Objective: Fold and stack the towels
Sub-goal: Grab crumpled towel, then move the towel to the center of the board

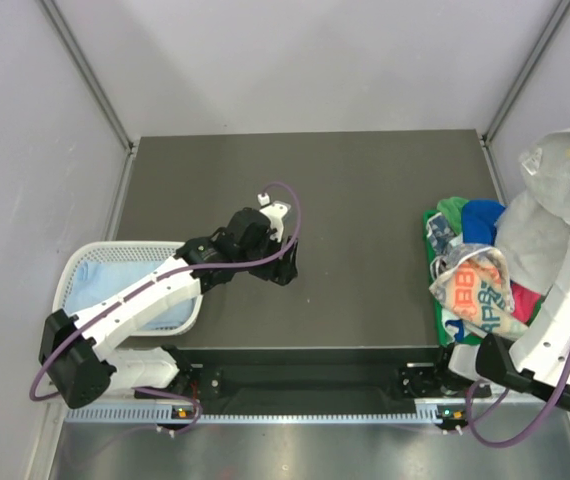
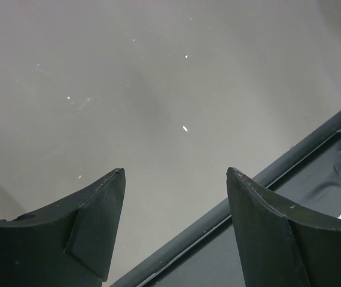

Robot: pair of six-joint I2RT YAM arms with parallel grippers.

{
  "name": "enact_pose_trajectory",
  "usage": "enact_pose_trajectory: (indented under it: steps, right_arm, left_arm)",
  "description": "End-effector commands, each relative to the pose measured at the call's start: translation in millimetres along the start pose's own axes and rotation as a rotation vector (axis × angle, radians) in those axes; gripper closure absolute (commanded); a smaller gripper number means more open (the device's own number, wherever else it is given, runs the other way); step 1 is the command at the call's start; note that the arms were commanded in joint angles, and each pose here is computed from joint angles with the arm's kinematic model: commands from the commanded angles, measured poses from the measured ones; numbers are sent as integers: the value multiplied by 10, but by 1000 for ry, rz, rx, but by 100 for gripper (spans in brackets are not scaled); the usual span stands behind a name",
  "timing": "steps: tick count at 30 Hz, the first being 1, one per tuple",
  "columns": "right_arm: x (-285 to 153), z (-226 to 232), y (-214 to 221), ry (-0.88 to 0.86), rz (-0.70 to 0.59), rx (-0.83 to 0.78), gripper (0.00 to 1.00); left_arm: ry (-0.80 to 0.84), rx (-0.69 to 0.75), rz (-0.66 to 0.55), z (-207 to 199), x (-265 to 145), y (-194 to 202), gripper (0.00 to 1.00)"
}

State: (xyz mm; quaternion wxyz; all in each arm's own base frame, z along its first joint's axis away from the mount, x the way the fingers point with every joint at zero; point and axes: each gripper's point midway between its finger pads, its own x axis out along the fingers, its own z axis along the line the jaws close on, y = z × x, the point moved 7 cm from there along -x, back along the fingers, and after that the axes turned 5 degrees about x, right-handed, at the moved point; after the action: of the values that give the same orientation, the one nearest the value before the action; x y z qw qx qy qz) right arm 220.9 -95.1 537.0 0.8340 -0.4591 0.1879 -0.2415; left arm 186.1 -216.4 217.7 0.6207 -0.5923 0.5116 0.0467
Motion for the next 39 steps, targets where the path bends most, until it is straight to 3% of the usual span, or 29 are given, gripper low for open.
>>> enact_pose_trajectory:
  steps: [1,7,15,19,25,26,28,29,30,32,36,37,39]
  right_arm:
    - [-13,75,19,-32,20,-3,100]
    - [80,405,189,-159,47,-29,100]
    - [-94,1581,213,-602,-65,-17,100]
    - [-201,2072,259,-707,-93,22,100]
    - [-407,2219,680,-751,-5,-14,100]
    - [-420,2229,1062,-764,82,-67,100]
    - [-593,2151,1173,-796,98,-58,100]
    - [-670,2114,1584,-810,180,-102,100]
    - [-786,2036,1595,-835,196,-97,100]
    - [-962,1882,2127,-853,333,-174,100]
    - [-1640,1453,3100,-1038,639,-408,100]
    - [-1988,1203,3517,-1088,748,-528,100]
    - [-2320,939,3928,-1105,859,-619,100]
  left_arm:
    - [-6,11,-104,-26,-129,-195,27]
    - [-40,-1,-122,0,-137,-236,26]
    - [-174,-85,-266,80,-364,-643,23]
    - [-242,-207,-343,317,-581,-860,23]
    - [-321,-317,-454,622,-963,-996,23]
    - [-336,-330,-462,662,-987,-999,22]
    - [-346,-342,-471,730,-1020,-1015,22]
    - [-356,-351,-463,757,-1016,-1008,22]
    - [-361,-360,-450,781,-988,-1009,22]
    - [-371,-387,-429,839,-960,-992,23]
    - [-380,-446,-387,947,-747,-823,23]
    - [-382,-465,-374,970,-690,-789,23]
    - [-397,-488,-331,1036,-515,-690,23]
